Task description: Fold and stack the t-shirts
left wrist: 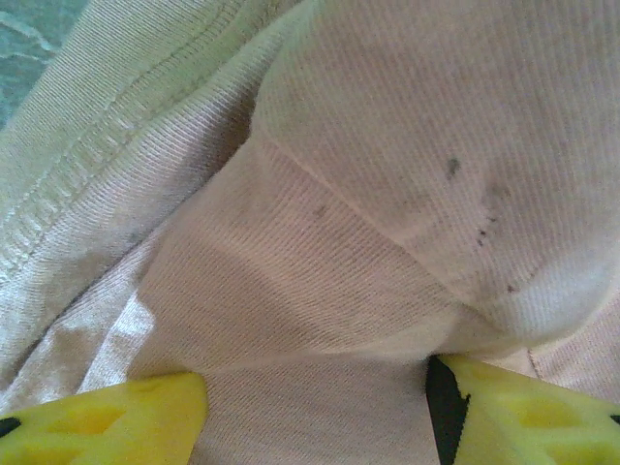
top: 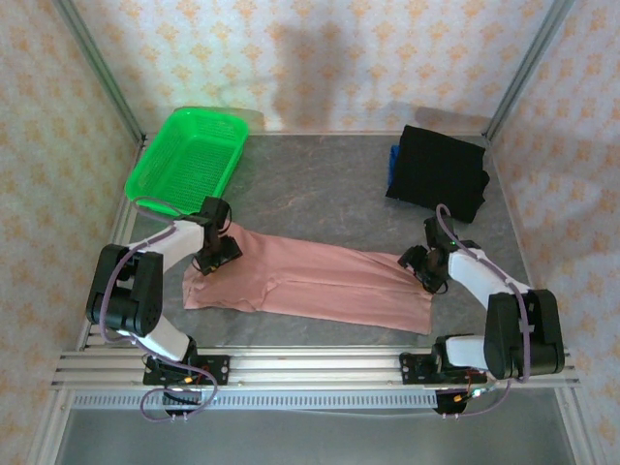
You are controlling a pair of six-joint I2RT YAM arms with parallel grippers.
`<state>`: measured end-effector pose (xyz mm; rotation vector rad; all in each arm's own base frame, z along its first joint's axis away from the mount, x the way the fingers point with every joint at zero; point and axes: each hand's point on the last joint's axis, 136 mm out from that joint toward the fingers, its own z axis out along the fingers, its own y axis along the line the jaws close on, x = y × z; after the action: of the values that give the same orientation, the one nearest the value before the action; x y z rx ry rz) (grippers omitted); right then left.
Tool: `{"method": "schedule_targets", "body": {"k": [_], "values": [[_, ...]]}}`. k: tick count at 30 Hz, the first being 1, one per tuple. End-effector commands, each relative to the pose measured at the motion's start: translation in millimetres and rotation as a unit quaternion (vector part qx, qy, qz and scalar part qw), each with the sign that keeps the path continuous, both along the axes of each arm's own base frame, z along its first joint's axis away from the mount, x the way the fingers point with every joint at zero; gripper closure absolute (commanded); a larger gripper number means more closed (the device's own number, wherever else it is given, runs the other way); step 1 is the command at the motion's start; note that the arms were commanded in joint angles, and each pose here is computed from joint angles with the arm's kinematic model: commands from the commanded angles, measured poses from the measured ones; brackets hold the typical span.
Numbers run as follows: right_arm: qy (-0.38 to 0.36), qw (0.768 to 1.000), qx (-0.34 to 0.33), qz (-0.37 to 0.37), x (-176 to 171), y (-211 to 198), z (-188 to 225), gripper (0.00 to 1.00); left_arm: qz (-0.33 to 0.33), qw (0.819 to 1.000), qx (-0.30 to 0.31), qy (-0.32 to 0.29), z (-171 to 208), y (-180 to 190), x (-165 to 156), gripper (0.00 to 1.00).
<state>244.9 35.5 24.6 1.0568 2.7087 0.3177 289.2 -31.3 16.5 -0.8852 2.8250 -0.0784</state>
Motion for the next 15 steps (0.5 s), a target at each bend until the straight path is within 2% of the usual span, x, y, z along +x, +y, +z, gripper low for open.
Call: {"method": "schedule_targets", "body": {"k": [1,5,8,15], "values": [[0.049,0.992,-0.099,-0.052,-26.2,-39.3,-17.1,0.27,0.021,0.998,0.043,0.046,-17.9,22.8,-17.7,0.35],[0.013,0.991,-0.115,-0.064,3.6,-45.5,-9.7,0.25,0.016,0.999,0.018,0.037,-19.1,13.6,-7.8,0.34],[0.014,0.989,-0.123,-0.079,24.5,-52.3,-12.5,0.23,0.007,1.0,-0.009,0.028,-18.5,0.8,5.3,0.34],[-0.004,0.987,-0.121,-0.103,70.6,-74.2,1.2,0.2,-0.007,1.0,0.0,0.009,0.6,-5.9,32.8,0.33]]}}
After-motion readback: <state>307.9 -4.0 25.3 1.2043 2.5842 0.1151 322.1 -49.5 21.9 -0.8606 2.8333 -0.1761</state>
